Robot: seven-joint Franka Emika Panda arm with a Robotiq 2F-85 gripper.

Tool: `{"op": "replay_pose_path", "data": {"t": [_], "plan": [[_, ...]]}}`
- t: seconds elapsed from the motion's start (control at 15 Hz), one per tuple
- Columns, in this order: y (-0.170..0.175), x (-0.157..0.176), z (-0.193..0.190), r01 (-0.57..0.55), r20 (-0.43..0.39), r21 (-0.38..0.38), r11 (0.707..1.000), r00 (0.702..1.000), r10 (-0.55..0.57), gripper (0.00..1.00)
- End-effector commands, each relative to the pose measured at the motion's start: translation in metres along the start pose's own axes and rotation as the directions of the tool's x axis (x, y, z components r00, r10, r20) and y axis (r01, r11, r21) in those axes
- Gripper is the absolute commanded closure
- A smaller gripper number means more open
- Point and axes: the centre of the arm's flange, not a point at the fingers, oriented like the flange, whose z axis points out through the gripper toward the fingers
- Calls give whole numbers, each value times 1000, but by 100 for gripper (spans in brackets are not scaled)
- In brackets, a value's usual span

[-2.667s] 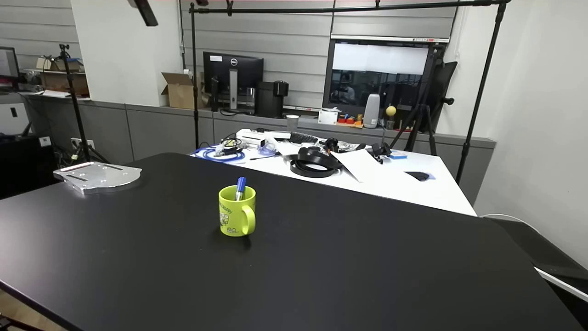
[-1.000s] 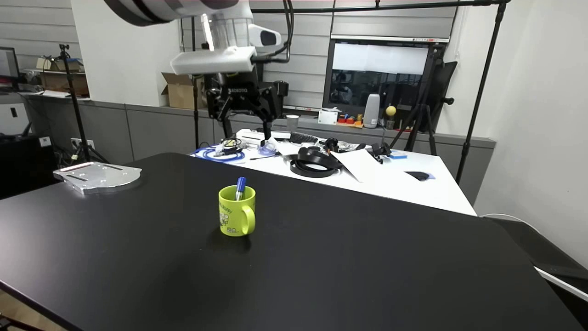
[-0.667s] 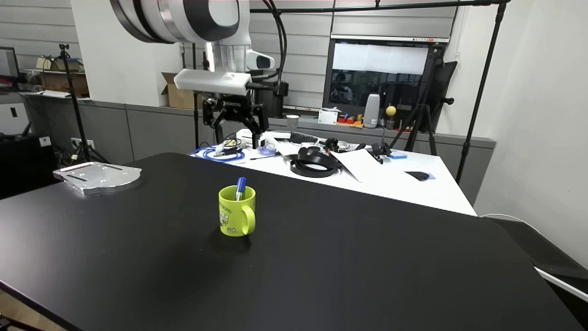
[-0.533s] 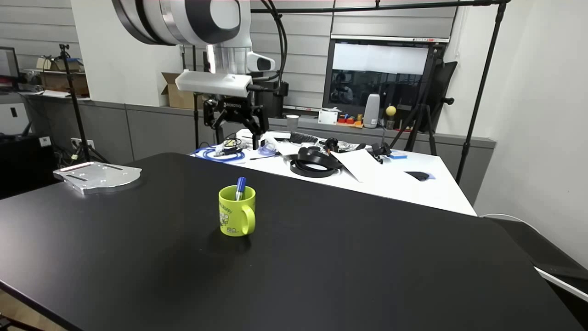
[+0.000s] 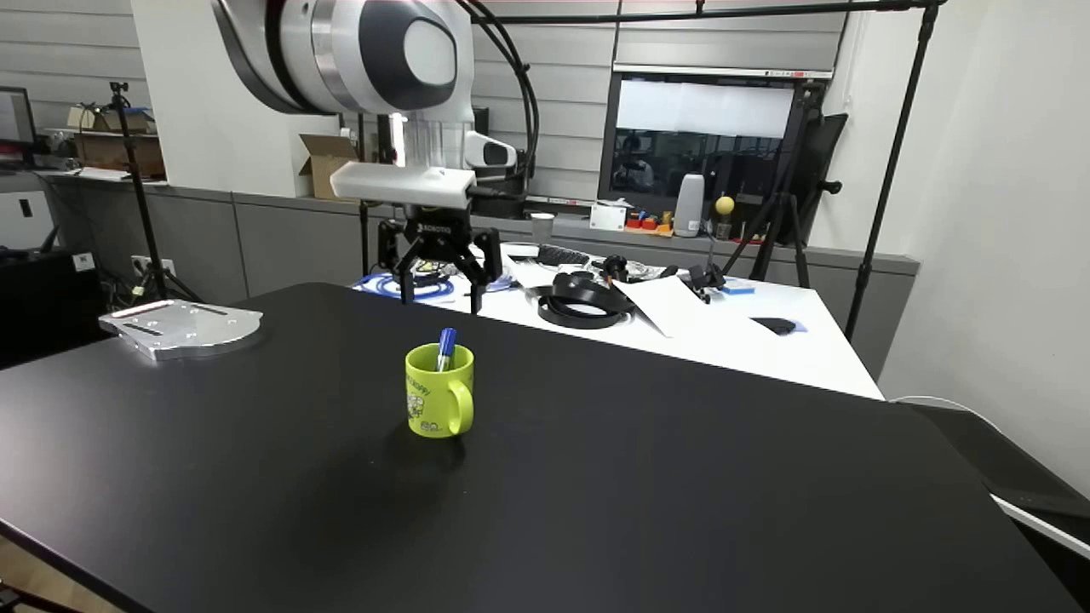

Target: Remove the marker from the mug and put it on the table

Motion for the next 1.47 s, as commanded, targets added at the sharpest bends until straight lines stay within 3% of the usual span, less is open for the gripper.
{"op": "replay_pose_path", "data": {"t": [0.0, 0.73, 0.8, 0.93, 1.4], "plan": [[8, 9, 17, 23, 32, -31, 999, 999, -22, 0], [-8, 39, 40, 145, 61, -79, 986, 988, -141, 0], [-8, 42, 41, 143, 57, -76, 987, 989, -139, 21], [-7, 45, 41, 142, 54, -71, 987, 989, -139, 32], [-5, 50, 45, 140, 53, -58, 988, 989, -137, 81]]}}
